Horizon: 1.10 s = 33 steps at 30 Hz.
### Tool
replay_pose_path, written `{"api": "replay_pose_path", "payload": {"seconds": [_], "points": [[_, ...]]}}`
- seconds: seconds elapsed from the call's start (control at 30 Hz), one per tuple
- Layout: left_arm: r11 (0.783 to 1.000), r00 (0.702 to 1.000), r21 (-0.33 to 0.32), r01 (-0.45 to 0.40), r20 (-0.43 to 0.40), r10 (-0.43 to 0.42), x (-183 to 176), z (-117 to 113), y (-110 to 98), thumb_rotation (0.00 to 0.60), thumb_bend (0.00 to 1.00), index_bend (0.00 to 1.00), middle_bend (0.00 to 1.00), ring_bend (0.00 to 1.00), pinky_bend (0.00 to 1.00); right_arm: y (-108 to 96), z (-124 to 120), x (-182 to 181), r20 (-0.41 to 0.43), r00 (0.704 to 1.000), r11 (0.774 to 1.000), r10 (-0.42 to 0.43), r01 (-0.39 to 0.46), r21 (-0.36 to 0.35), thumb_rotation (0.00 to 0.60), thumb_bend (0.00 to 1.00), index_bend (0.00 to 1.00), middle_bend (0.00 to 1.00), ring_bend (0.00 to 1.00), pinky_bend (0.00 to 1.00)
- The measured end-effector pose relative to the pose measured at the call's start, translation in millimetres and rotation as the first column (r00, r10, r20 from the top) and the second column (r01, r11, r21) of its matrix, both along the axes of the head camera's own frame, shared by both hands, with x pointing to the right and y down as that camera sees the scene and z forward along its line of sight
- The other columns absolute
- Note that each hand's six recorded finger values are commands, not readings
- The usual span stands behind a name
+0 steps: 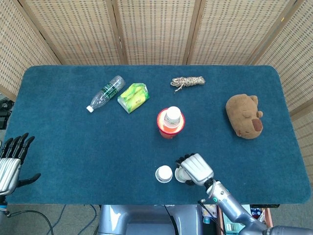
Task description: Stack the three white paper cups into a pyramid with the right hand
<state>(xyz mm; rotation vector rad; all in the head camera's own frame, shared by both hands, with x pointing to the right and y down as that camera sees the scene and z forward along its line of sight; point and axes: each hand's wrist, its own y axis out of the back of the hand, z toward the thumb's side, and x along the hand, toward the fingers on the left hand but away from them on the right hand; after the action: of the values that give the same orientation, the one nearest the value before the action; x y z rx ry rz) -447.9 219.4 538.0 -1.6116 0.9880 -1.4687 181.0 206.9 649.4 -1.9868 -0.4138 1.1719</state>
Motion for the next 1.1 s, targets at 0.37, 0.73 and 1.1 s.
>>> {"api": "replay_pose_path", "payload": {"seconds": [0.37, 0.73, 1.1], "points": [[1.000, 1.000, -0.001, 0.004, -0.006, -0.004, -2.0, -0.6, -2.1, 0.600, 0.12, 0.00, 0.00, 0.00, 0.00, -2.5, 5.4, -11.6, -0.015, 1.000, 1.000, 0.010, -0.010, -0.008, 0.600, 0.27, 0.46, 0.53, 0.45, 0.56], [1.000, 1.000, 0.000, 0.001, 0.003, -0.001, -1.2, -0.4, -1.2, 0.600, 0.12, 0.00, 0.00, 0.00, 0.00, 1.6, 4.9, -16.4, -0.019, 1.000, 0.999, 0.002, -0.002, -0.034, 0.600, 0.00, 0.16, 0.03, 0.06, 0.42], [1.000, 1.000, -0.002, 0.005, 0.007, -0.005, -2.0, 0.4, -1.1, 0.600, 0.12, 0.00, 0.00, 0.00, 0.00, -0.9, -13.4, -17.5, 0.012, 1.000, 0.999, 0.000, 0.001, -0.040, 0.600, 0.00, 0.10, 0.00, 0.01, 0.25]]}}
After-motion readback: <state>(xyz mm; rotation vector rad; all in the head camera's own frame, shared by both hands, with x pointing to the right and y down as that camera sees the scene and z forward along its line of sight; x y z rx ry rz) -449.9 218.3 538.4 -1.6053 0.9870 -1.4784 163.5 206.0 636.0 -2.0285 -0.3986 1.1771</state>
